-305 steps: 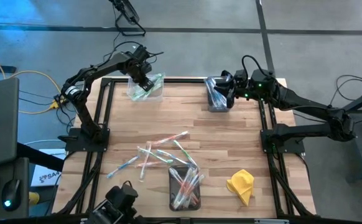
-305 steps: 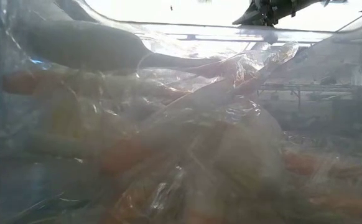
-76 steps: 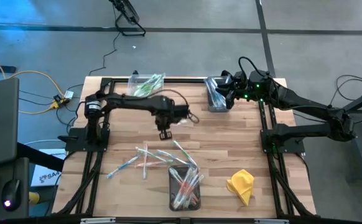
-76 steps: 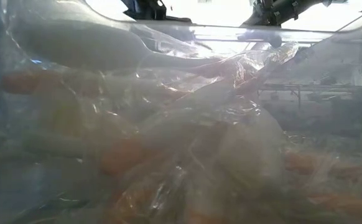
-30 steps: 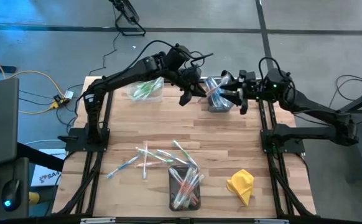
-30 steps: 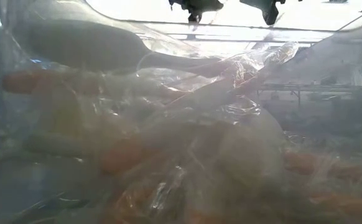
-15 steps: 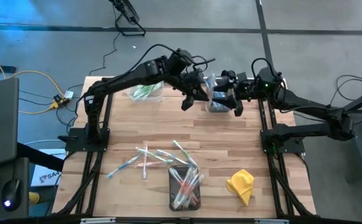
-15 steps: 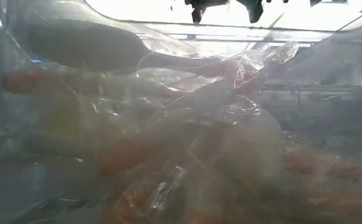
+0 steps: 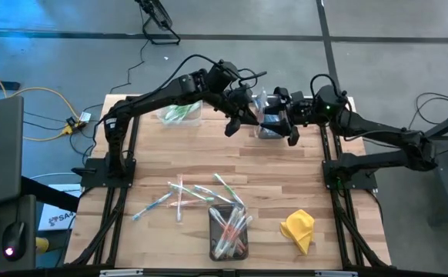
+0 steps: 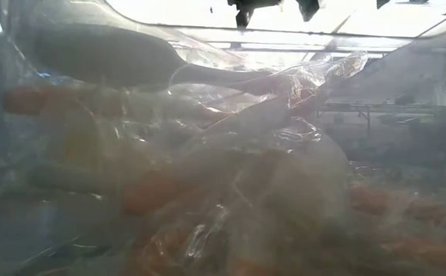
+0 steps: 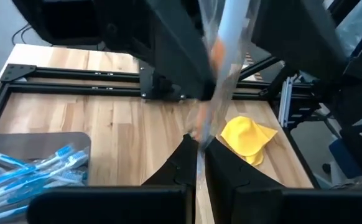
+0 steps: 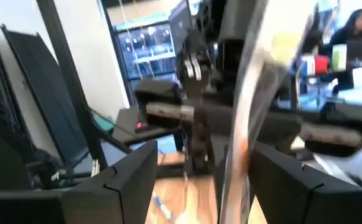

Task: Pick & Place Toothbrushes
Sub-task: Put the orange toothbrush into the bottom black bin

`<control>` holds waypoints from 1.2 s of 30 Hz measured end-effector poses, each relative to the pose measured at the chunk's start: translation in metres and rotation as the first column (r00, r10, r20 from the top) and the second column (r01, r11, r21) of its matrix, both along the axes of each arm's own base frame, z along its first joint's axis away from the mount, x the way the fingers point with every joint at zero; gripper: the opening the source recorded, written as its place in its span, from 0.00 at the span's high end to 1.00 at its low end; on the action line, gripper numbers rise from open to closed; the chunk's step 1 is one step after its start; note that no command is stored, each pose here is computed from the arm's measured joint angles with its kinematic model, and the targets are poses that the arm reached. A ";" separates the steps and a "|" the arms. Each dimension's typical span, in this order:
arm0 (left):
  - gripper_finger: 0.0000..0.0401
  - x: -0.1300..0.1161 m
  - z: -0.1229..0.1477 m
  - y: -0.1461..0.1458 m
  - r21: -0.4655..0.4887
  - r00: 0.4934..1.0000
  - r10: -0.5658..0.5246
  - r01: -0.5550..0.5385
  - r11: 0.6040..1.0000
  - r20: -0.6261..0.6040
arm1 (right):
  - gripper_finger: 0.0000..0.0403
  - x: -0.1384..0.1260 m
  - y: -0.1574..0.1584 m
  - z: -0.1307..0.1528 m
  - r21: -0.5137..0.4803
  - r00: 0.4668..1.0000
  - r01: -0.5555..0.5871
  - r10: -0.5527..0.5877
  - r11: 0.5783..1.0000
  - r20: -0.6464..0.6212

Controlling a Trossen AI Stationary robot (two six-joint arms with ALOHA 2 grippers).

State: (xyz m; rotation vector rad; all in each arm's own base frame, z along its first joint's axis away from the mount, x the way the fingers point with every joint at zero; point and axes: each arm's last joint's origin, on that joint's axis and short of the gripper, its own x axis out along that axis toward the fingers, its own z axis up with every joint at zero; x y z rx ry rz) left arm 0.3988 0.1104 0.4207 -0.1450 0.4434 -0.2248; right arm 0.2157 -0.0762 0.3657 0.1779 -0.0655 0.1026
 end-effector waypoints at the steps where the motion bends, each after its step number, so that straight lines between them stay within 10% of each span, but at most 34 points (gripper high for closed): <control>1: 0.98 0.000 0.000 0.000 -0.005 1.000 0.002 -0.002 1.000 -0.001 | 0.43 0.002 0.001 0.001 -0.006 1.000 -0.005 0.005 1.000 0.013; 25: 0.98 0.001 -0.001 -0.002 0.002 1.000 0.014 -0.014 1.000 -0.012 | 0.96 0.010 0.004 0.008 -0.022 0.988 0.087 -0.084 0.996 0.127; 36: 0.98 0.000 -0.001 -0.001 0.001 1.000 0.016 -0.016 1.000 -0.013 | 0.98 0.010 0.003 0.007 0.033 0.988 0.103 -0.106 0.994 0.116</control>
